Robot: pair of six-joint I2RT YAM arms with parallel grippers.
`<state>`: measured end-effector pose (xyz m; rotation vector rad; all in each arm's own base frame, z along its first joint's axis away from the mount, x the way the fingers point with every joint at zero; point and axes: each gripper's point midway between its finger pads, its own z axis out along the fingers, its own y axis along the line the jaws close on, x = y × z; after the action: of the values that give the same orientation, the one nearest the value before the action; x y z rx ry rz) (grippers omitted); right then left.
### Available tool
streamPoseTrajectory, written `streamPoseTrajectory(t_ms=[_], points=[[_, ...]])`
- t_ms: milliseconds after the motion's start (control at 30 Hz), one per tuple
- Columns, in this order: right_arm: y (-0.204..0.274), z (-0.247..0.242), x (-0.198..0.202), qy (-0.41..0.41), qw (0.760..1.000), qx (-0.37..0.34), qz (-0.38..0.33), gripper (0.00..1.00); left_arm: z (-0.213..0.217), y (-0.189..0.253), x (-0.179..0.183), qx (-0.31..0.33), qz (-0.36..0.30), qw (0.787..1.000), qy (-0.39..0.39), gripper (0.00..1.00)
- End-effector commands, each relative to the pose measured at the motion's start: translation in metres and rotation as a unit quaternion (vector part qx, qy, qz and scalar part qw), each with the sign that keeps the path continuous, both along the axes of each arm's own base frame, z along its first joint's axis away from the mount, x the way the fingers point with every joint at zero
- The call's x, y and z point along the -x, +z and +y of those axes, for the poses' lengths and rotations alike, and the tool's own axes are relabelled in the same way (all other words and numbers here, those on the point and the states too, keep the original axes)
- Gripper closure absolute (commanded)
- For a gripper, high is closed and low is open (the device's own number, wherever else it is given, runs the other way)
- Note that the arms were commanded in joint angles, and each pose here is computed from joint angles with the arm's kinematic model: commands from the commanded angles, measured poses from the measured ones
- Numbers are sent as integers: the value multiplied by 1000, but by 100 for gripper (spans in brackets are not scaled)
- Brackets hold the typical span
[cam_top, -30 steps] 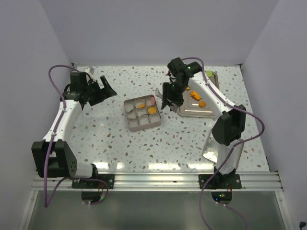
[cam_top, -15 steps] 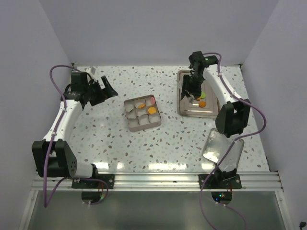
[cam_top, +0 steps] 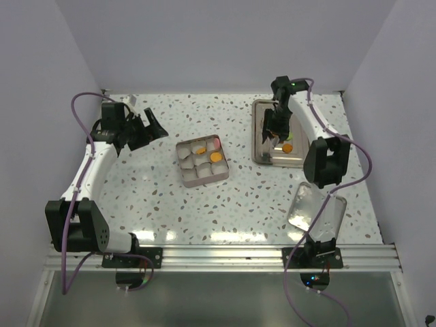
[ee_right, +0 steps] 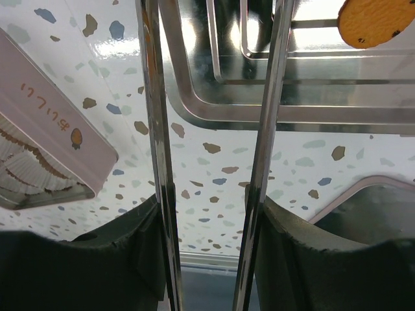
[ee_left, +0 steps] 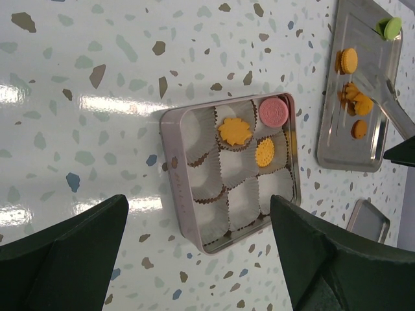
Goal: Pack the cookies
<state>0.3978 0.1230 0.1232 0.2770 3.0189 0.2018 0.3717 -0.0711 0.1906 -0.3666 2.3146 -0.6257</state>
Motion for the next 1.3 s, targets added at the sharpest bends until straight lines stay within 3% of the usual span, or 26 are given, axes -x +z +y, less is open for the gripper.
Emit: streamPoseTrajectory(t_ms=[0, 700, 833, 1267], points=[[-1, -5, 8, 10, 1000, 12, 21, 50, -2, 11, -4, 3, -22, 1000, -5, 4], [-38, 3, -22, 7, 999, 8, 44, 51, 3, 11, -13, -8, -21, 1000, 8, 4], [-39, 4, -20, 5, 999, 3, 48, 59, 5, 12, -13, -11, -22, 1000, 11, 4], [15, 8, -28, -2, 1000, -19, -14, 65, 6, 12, -12, -13, -23, 1000, 16, 4]])
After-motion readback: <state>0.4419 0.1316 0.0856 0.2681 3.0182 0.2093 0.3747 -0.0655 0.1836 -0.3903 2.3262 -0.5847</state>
